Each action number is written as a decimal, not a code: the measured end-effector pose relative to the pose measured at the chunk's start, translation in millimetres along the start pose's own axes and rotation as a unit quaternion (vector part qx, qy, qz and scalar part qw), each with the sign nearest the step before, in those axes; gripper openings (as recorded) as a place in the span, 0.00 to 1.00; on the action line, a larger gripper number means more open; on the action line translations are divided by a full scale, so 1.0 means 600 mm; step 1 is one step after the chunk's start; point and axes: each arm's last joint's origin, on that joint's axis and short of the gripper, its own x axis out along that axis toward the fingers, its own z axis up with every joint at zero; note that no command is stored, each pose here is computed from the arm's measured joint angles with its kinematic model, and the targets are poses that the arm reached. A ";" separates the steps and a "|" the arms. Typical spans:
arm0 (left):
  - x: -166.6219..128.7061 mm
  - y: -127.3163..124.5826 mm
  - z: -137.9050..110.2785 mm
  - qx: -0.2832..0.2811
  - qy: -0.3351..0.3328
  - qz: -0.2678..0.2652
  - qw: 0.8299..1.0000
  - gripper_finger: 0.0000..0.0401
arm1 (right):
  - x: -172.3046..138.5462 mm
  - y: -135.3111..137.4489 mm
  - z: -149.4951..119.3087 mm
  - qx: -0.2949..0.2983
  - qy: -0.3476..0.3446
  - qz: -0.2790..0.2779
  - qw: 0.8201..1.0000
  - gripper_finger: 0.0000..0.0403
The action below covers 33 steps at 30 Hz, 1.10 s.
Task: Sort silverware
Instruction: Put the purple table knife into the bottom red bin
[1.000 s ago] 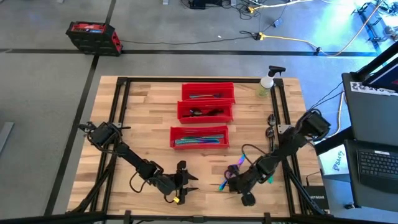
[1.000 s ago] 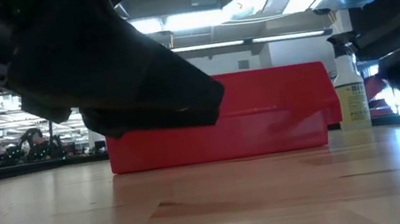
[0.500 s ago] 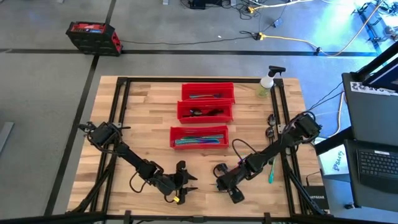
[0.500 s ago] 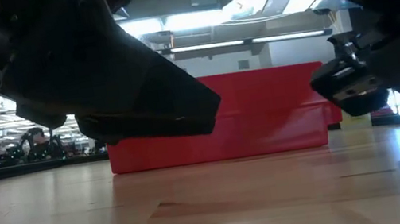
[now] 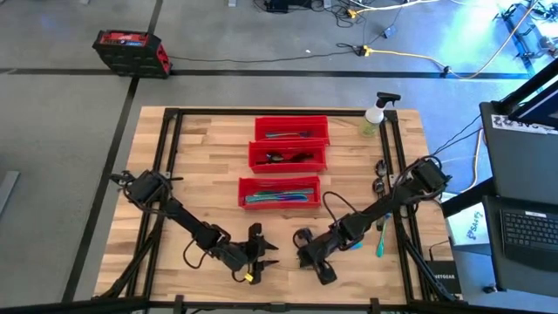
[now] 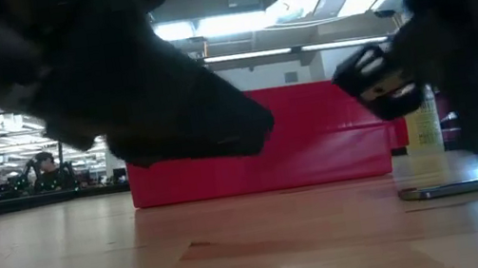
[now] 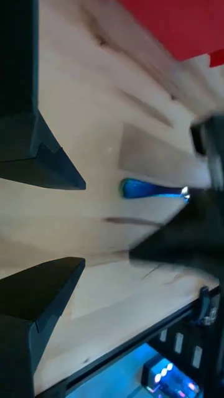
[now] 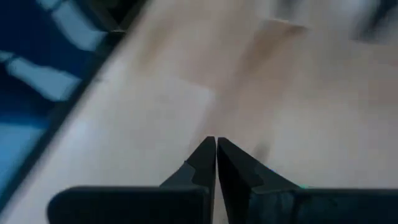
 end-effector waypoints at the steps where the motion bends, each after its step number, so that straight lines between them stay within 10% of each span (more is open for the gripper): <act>1: 0.002 0.003 0.004 0.001 -0.007 0.001 1.000 0.44 | -0.007 0.008 0.008 -0.001 0.007 0.008 1.000 0.00; 12: 0.048 0.030 0.083 0.079 -0.060 -0.013 0.995 0.59 | -0.138 0.091 0.050 0.004 0.010 -0.099 0.995 0.00; 33: 0.139 0.024 0.087 0.068 -0.058 -0.051 0.995 0.74 | -0.138 0.116 -0.193 0.211 -0.015 -0.238 0.948 0.00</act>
